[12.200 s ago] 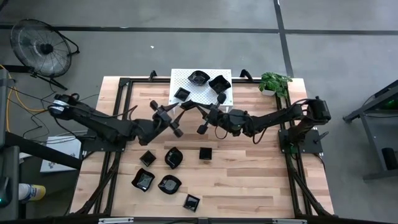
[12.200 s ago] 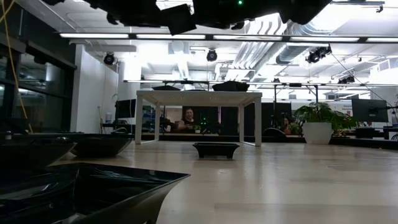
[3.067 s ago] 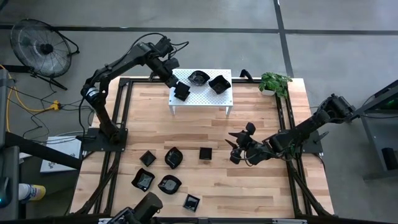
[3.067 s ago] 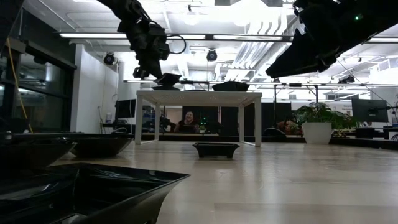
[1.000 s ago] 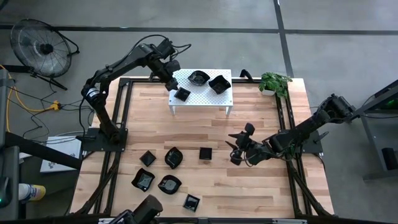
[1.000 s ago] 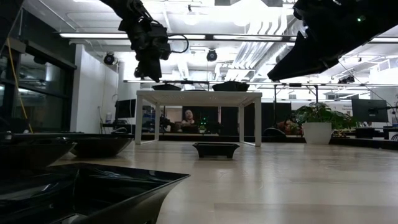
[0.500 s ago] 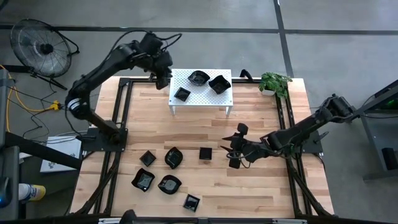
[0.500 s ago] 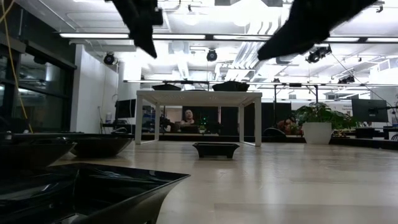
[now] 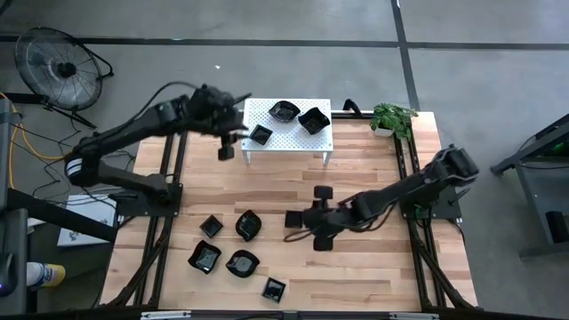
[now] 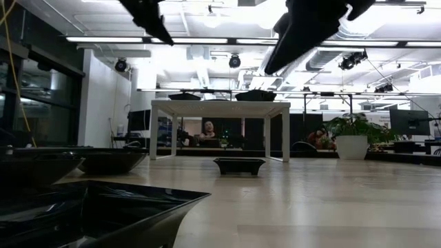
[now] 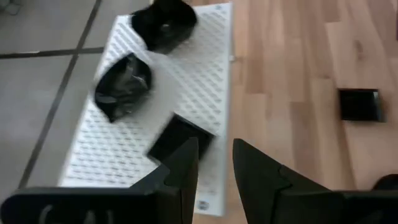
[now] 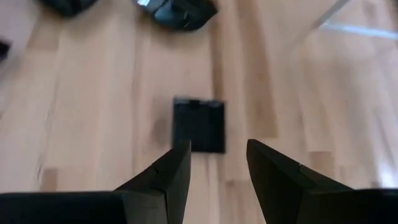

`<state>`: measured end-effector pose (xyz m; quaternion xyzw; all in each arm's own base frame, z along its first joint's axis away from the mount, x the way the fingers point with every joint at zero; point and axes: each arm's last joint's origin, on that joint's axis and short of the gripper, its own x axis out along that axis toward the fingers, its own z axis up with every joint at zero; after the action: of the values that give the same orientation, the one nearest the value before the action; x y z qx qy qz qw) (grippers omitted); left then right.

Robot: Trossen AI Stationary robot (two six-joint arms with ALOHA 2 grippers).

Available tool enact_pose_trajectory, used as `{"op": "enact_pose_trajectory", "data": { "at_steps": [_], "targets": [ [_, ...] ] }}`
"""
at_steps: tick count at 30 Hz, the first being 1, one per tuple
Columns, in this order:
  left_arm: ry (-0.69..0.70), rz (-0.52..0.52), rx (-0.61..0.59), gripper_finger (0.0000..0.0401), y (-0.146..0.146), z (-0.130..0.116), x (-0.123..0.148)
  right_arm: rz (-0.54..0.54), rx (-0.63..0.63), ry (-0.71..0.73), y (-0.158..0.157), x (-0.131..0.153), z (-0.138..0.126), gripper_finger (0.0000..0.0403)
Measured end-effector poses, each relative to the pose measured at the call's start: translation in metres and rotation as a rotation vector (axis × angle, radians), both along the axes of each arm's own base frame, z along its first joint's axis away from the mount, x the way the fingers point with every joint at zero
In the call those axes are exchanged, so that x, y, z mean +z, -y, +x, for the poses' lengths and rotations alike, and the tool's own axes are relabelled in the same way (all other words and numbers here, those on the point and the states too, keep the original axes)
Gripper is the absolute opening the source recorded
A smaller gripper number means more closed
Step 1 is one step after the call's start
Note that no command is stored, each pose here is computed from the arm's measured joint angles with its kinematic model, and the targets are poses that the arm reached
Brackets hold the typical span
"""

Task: Pick & Place Mini shaped plates
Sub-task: Stack the black square plate on top of the black square plate on the shelf

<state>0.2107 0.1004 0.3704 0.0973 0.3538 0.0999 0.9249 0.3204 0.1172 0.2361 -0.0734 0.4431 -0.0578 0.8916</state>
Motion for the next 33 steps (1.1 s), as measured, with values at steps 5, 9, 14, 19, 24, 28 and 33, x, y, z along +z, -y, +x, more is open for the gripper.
{"op": "enact_pose_trajectory", "data": {
  "at_steps": [5,9,14,19,24,28,33],
  "targets": [
    [0.089,-0.045,0.015,0.0097,0.022,-0.021,-0.034,0.061,0.099,-0.135,-0.013,-0.024,0.012,0.0152],
    [0.23,-0.056,-0.02,0.0097,0.042,-0.037,-0.05,0.013,0.203,-0.207,-0.023,-0.048,0.017,0.0152],
    [0.324,-0.047,-0.014,0.0097,0.061,-0.057,-0.068,0.025,0.205,-0.178,-0.03,-0.067,0.029,0.0152],
    [0.372,-0.042,-0.032,0.0097,0.074,-0.069,-0.08,0.014,0.101,-0.108,-0.022,-0.073,0.04,0.0152],
    [0.39,-0.025,-0.044,0.0097,0.082,-0.074,-0.082,0.023,0.057,-0.093,-0.013,-0.073,0.044,0.0152],
    [0.387,-0.014,-0.057,0.0097,0.087,-0.074,-0.082,0.008,0.05,-0.078,-0.012,-0.072,0.045,0.0152],
    [0.385,-0.002,-0.059,0.0097,0.09,-0.073,-0.082,0.017,0.058,-0.102,-0.012,-0.081,0.048,0.0152]
  ]
}}
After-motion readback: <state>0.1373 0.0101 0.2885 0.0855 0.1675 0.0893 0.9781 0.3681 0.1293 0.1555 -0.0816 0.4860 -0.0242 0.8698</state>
